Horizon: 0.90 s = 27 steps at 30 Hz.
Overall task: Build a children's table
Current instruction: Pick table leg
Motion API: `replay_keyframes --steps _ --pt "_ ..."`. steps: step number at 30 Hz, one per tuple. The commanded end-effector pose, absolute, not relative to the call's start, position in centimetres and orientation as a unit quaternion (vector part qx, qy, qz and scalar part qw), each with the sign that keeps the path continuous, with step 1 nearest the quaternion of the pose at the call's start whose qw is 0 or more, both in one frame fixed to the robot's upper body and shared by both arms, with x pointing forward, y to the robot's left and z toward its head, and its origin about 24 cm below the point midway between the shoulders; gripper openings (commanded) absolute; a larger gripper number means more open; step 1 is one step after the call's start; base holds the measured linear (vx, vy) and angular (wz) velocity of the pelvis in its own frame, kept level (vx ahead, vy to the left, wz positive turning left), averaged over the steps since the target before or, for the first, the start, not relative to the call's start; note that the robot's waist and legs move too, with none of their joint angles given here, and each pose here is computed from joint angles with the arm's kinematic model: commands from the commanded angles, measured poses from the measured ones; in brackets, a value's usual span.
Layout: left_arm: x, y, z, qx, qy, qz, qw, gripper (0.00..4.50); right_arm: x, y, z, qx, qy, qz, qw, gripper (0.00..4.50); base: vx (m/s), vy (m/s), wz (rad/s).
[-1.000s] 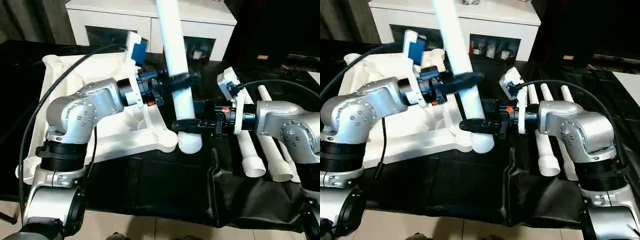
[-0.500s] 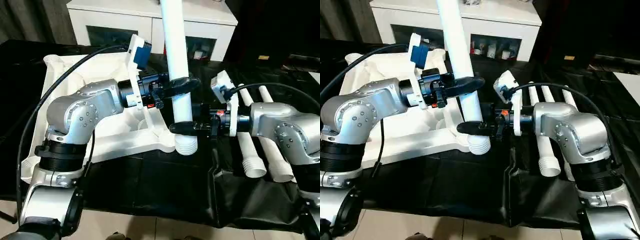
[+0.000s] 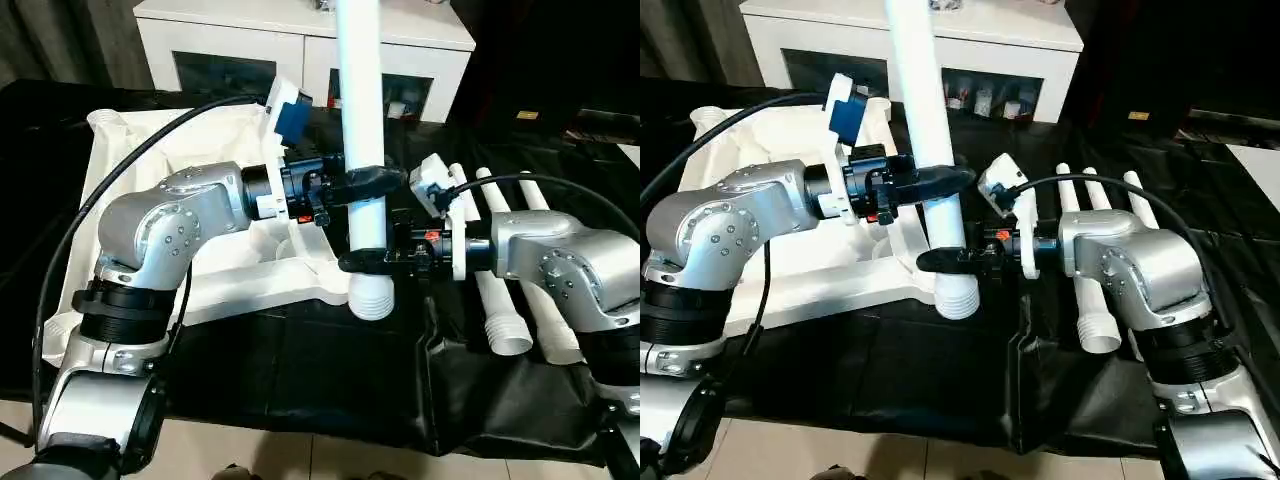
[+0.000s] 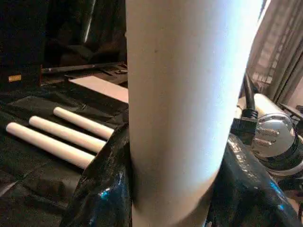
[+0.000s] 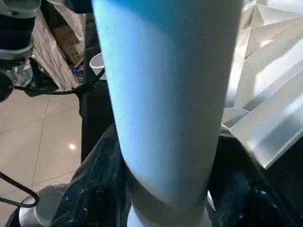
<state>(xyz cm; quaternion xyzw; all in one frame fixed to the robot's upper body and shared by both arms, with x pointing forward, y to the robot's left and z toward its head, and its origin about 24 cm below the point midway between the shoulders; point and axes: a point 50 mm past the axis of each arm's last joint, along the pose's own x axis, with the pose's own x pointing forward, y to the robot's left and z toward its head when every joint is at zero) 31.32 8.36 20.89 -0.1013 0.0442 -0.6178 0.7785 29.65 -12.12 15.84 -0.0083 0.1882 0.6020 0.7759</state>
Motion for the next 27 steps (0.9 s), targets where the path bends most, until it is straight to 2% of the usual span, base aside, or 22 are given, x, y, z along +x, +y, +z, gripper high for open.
replay_keyframes --steps 1,10,11,13,15,20,23,25,27 --pt "31.1 8.0 22.1 -0.082 0.020 -0.628 0.773 1.83 29.5 -12.3 15.5 -0.011 0.198 0.600 0.775 1.91 0.000 0.000 0.00" --pt "31.6 8.2 22.1 -0.089 0.023 -0.614 0.784 1.83 29.3 -12.1 14.9 -0.009 0.198 0.596 0.778 1.86 0.000 0.000 0.00" --pt "31.6 8.1 22.1 -0.100 0.030 -0.617 0.780 2.18 29.4 -12.1 15.0 -0.007 0.197 0.594 0.780 1.86 0.000 0.000 0.00" --pt "31.5 8.2 22.3 -0.117 0.033 -0.622 0.773 2.53 29.6 -12.2 15.1 -0.004 0.192 0.588 0.786 1.86 0.000 0.000 0.00" --pt "31.5 8.3 22.3 -0.121 0.035 -0.623 0.772 2.59 29.7 -12.3 15.1 -0.003 0.190 0.584 0.789 1.85 0.000 0.000 0.00" --pt "31.1 8.6 22.3 -0.126 0.033 -0.632 0.764 3.17 29.8 -12.4 15.2 0.003 0.183 0.579 0.794 1.85 0.000 0.000 0.00" --pt "30.8 8.8 22.4 -0.131 0.034 -0.638 0.758 3.35 29.9 -12.6 15.1 0.004 0.180 0.569 0.802 1.85 0.000 0.000 0.00" --pt "30.5 9.4 22.4 -0.142 0.032 -0.638 0.757 3.61 30.8 -13.2 15.2 0.017 0.162 0.527 0.834 1.85 0.000 0.000 0.00" --pt "30.3 9.8 22.0 -0.144 0.038 -0.637 0.756 3.68 31.1 -13.6 15.5 0.031 0.151 0.513 0.844 1.85 0.000 0.000 0.00"
